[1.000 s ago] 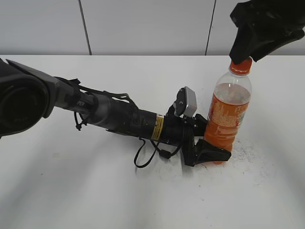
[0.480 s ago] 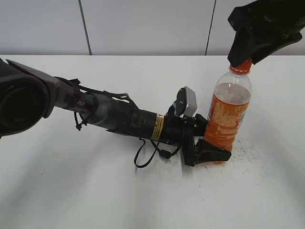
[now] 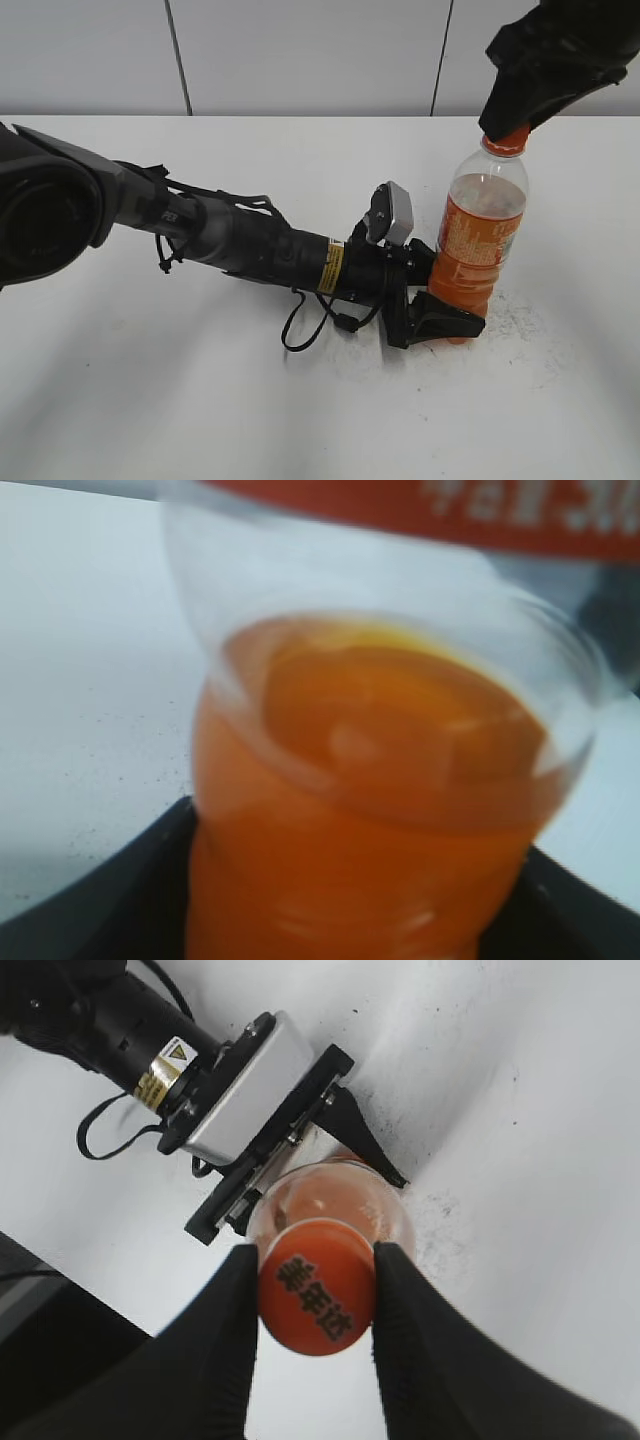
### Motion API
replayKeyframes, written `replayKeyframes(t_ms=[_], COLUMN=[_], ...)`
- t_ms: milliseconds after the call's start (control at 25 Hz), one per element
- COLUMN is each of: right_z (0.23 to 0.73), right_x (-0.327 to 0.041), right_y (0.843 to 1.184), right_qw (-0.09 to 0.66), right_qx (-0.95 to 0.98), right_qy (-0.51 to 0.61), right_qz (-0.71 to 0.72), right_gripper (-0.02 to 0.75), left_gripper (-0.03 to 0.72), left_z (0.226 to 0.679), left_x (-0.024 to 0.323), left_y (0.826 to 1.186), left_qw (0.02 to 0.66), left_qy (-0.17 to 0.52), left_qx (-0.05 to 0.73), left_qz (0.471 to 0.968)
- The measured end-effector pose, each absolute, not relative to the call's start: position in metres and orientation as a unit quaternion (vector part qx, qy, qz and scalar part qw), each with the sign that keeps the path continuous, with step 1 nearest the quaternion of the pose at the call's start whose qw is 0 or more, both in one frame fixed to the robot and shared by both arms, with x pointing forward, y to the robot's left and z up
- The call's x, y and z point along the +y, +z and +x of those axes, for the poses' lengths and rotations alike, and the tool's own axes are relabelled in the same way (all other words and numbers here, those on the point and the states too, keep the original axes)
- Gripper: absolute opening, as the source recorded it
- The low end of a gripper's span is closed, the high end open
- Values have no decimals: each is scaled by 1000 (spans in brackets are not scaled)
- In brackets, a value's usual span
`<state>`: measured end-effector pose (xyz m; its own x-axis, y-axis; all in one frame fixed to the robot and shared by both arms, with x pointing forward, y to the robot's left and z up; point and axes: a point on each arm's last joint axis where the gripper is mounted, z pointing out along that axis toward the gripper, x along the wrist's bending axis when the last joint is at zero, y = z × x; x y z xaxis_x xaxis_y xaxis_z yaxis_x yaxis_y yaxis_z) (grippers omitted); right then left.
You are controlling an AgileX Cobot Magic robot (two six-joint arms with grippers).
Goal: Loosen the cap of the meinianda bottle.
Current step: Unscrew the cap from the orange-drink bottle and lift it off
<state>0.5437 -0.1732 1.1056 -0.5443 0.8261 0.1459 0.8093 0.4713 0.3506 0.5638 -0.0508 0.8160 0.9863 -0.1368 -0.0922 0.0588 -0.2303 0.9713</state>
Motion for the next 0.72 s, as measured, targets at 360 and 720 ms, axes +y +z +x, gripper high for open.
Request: replayKeyframes(t_ms=[360,720], right_z=[544,544], right_x=[-173,-174], right_y=[1106,1105], right_qw=[65,57], right_qx=[943,926], right_qy=[182,179], right_qz=[270,327], right_gripper=[255,423], left_gripper=[554,554], left_z=[564,564], left_x=[-51,-51], left_y=[816,816], left_qw=[618,617], left_qy=[-79,-80], left_qx=[-27,-28], left_qz=[782,782])
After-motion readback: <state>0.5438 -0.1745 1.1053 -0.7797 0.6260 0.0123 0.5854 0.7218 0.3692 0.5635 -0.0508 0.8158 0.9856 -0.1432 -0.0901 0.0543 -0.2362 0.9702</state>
